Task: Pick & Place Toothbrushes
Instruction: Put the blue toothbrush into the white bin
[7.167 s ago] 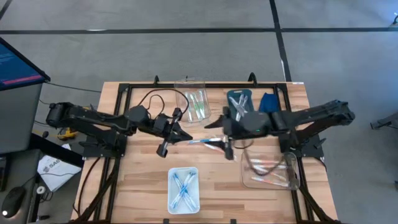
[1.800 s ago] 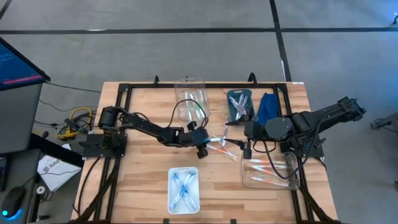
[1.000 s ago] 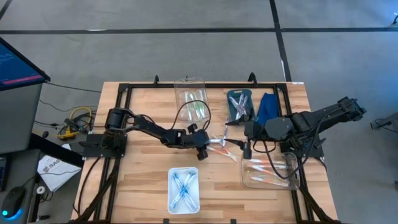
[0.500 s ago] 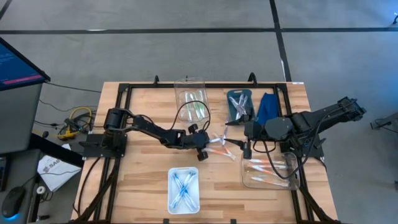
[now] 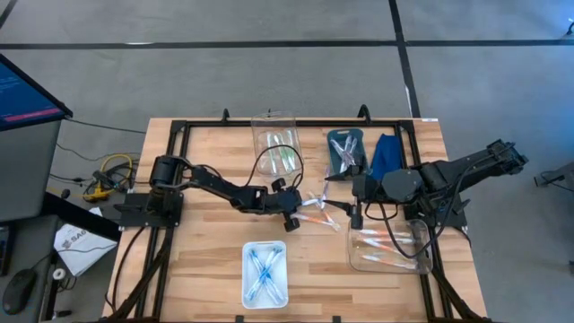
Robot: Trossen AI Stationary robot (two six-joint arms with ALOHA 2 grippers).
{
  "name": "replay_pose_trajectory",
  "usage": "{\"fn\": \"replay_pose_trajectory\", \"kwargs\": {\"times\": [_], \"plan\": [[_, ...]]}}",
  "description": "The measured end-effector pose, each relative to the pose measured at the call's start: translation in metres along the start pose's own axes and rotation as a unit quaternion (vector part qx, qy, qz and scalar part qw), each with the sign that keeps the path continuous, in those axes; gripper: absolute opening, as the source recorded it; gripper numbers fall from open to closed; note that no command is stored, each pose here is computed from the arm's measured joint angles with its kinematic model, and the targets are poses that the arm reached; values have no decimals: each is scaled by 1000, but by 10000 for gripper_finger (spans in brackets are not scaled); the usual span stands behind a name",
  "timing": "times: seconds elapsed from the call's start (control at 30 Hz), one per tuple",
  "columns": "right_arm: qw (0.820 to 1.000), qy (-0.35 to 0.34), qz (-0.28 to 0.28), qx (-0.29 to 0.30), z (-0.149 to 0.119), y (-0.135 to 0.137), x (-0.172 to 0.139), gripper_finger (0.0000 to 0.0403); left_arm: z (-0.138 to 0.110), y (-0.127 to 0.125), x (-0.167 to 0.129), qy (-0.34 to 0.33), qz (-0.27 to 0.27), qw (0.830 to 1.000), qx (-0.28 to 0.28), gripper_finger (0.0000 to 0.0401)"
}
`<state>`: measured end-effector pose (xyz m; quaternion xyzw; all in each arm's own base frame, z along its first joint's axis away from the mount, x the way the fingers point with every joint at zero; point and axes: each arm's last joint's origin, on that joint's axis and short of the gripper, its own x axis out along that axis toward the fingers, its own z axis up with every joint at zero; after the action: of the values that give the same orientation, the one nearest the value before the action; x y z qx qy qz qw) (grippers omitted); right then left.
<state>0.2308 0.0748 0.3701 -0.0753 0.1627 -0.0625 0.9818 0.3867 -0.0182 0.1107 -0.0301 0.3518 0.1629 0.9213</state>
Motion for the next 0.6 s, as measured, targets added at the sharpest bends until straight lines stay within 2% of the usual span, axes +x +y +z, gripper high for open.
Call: {"fn": "replay_pose_trajectory", "kwargs": {"times": [0.4,0.6], "plan": [[1000,0,0,0,0,0,0,260,28,-1,-37,-43,-15,998,45,0],[1000,2,0,-1,0,0,0,260,44,-2,-73,-50,-65,989,125,0]]}}
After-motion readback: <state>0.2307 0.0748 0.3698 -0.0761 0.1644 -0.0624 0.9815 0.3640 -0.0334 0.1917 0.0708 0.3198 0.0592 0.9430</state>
